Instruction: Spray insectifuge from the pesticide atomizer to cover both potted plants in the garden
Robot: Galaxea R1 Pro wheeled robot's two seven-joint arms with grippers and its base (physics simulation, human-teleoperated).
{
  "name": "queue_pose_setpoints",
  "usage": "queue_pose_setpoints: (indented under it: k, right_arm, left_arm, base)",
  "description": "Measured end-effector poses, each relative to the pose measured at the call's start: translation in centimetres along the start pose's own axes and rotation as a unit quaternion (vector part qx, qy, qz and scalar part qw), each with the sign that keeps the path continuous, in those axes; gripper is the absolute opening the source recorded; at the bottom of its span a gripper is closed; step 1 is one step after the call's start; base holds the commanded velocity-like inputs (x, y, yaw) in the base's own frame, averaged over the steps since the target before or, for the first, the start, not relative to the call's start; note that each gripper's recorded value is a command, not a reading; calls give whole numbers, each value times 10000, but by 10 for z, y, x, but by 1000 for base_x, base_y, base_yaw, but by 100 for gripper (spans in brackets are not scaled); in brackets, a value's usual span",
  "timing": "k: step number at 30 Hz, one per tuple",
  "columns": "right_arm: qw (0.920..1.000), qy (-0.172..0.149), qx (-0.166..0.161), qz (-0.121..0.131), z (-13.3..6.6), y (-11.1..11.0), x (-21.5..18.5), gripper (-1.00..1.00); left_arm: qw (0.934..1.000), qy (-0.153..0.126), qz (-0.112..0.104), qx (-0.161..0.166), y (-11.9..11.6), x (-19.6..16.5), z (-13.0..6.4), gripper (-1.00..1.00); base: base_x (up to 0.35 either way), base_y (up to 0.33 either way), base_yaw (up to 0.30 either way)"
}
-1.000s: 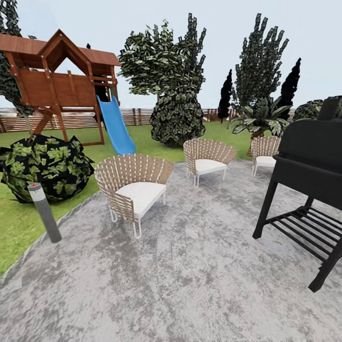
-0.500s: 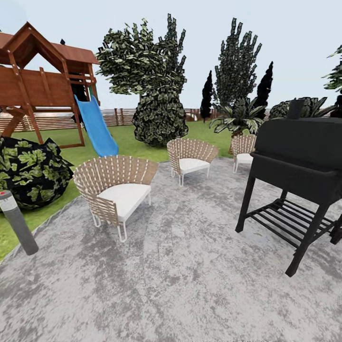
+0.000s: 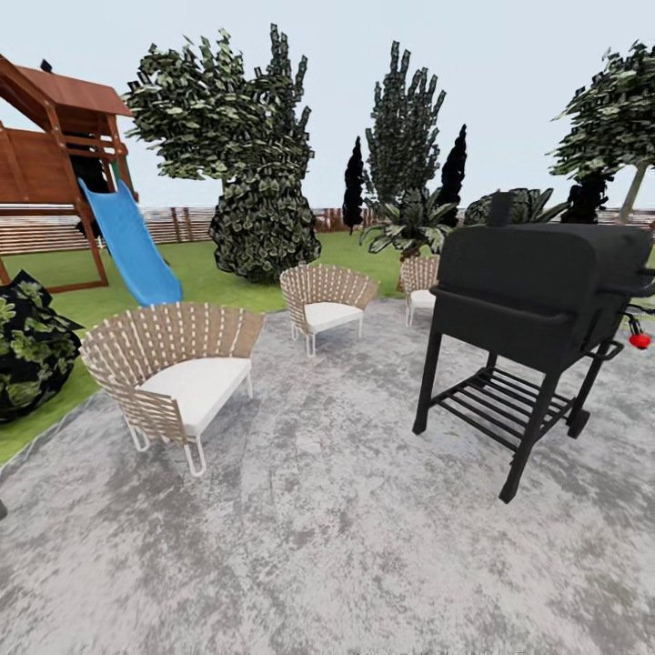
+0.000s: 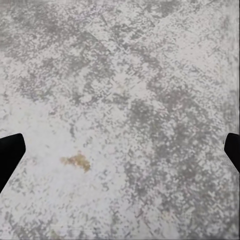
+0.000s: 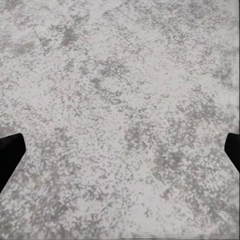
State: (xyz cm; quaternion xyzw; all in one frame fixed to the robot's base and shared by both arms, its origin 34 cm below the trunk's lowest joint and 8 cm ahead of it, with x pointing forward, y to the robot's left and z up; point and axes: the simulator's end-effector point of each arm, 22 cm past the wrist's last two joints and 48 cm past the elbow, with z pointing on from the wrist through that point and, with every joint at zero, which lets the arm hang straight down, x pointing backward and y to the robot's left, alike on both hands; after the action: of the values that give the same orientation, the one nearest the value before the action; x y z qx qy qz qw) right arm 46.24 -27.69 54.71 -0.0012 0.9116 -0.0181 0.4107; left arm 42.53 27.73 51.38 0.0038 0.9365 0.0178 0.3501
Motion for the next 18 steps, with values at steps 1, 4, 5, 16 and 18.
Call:
queue_pose_setpoints:
  k: [1,4,5,16,18]
  right_arm:
    - [10000,3,0,0,0,0,0,100]
    - [10000,9,-1,1,0,0,1,100]
    - [10000,14,-3,3,0,1,1,100]
    - [10000,16,-1,1,0,0,1,100]
    - [10000,16,0,0,0,0,1,100]
  left_arm:
    - [10000,-1,4,3,0,0,0,100]
    - [10000,-1,20,11,-1,0,0,100]
    - [10000,-2,22,12,-1,0,0,100]
    - [10000,-2,-1,-8,1,0,0,100]
    - [10000,2,-6,-23,2,0,0,100]
  base:
    - [0,0,-300]
    - [0,0,-300]
    - [0,0,-300]
    - [0,0,-300]
    - [0,0,-300]
